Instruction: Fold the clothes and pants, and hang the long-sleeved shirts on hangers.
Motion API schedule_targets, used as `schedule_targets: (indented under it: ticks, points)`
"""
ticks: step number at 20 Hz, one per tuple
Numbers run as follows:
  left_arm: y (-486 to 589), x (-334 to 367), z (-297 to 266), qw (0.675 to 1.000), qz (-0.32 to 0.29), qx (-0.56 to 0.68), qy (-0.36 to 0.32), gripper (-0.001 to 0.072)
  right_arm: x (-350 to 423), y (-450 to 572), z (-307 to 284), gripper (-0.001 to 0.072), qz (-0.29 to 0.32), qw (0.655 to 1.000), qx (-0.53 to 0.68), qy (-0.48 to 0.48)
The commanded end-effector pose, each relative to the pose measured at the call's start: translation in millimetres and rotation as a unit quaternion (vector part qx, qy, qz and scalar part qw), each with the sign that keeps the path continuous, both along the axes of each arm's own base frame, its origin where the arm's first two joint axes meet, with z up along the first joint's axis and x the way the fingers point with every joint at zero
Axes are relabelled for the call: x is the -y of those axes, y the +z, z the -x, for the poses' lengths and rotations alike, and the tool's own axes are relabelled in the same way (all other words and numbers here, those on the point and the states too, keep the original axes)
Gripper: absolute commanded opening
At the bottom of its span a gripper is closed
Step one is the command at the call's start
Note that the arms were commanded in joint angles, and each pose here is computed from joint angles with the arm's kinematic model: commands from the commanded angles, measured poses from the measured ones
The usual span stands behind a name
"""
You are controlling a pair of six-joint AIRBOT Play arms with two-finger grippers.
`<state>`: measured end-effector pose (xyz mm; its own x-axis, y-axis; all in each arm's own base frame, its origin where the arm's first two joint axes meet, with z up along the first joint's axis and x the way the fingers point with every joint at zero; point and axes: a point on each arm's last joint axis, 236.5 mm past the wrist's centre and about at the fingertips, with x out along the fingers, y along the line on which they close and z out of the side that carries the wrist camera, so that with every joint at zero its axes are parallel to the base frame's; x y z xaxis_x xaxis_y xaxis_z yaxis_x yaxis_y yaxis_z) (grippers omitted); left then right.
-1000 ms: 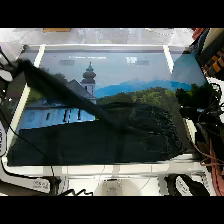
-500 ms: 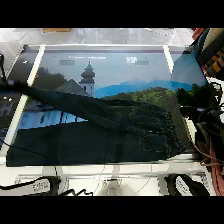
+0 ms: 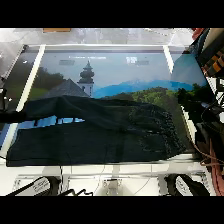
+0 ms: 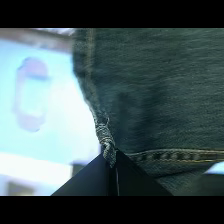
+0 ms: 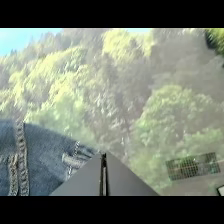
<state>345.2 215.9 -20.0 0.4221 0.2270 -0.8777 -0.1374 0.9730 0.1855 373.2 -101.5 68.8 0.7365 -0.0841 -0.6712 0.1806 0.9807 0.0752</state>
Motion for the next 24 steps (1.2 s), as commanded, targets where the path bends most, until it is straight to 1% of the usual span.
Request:
schedule_targets:
  ticks: [1, 4, 6, 9, 10, 12, 14, 15, 16, 17, 18, 19, 20, 22, 24]
  points:
    - [4.7, -38.5, 22.7, 0.996, -0.079, -0.034, -0.007, 0.0023, 5.9, 0.4, -9.8, 0.0056, -0.002, 1.0, 0.017, -0.013]
    - [25.4, -48.8, -7.2, 0.993, -0.114, 0.037, -0.008, 0.0023, 6.0, -18.1, -12.2, 0.0055, -0.025, 0.999, -0.004, -0.023]
    - [33.7, -48.4, -19.5, 0.991, -0.119, 0.067, -0.006, 0.0023, 3.3, -36.4, -14.2, 0.0055, -0.059, 0.997, -0.024, -0.038]
    - [33.0, -48.1, -19.5, 0.991, -0.117, 0.068, -0.005, 0.0023, 0.4, -62.5, -20.7, 0.0054, -0.126, 0.989, -0.062, -0.051]
    - [33.0, -48.1, -19.5, 0.991, -0.117, 0.068, -0.005, 0.0023, 0.7, -73.5, -20.9, 0.0054, -0.162, 0.982, -0.086, -0.054]
    - [33.0, -48.1, -19.5, 0.991, -0.117, 0.068, -0.005, 0.0023, -5.2, -93.7, -13.4, 0.0054, -0.242, 0.959, -0.146, -0.026]
    - [32.5, -47.9, -19.6, 0.991, -0.116, 0.067, -0.005, 0.0023, -8.0, -101.3, -1.2, 0.0055, -0.342, 0.921, -0.189, -0.004]
    - [32.5, -47.9, -19.6, 0.991, -0.116, 0.067, -0.005, 0.0023, -5.1, -101.1, 3.4, 0.0169, -0.391, 0.899, -0.197, -0.005]
    - [32.5, -47.9, -19.5, 0.991, -0.116, 0.067, -0.005, 0.0023, 1.1, -102.6, 5.4, 0.0373, -0.424, 0.884, -0.197, -0.016]
    - [32.5, -47.9, -19.6, 0.991, -0.116, 0.067, -0.005, 0.0023, 7.2, -107.6, 8.9, 0.0451, -0.445, 0.872, -0.202, -0.03]
    - [32.5, -47.9, -19.5, 0.991, -0.116, 0.067, -0.005, 0.0023, 9.8, -113.9, 12.3, 0.0488, -0.451, 0.867, -0.208, -0.035]
    - [32.5, -47.9, -19.5, 0.991, -0.116, 0.067, -0.005, 0.0023, 10.9, -121.1, 14.5, 0.0552, -0.449, 0.866, -0.216, -0.035]
    - [32.4, -47.8, -19.6, 0.991, -0.116, 0.067, -0.005, 0.0023, 8.7, -126.2, 13.6, 0.0579, -0.445, 0.868, -0.219, -0.026]
    - [32.3, -45.9, -20.8, 0.991, -0.109, 0.072, -0.001, 0.0023, 5.7, -138.9, 5.7, 0.061, -0.433, 0.874, -0.22, -0.024]
    - [32.0, -45.7, -20.7, 0.991, -0.109, 0.072, -0.002, 0.0023, -5.8, -151.9, 1.4, 0.0616, -0.432, 0.871, -0.235, -0.016]
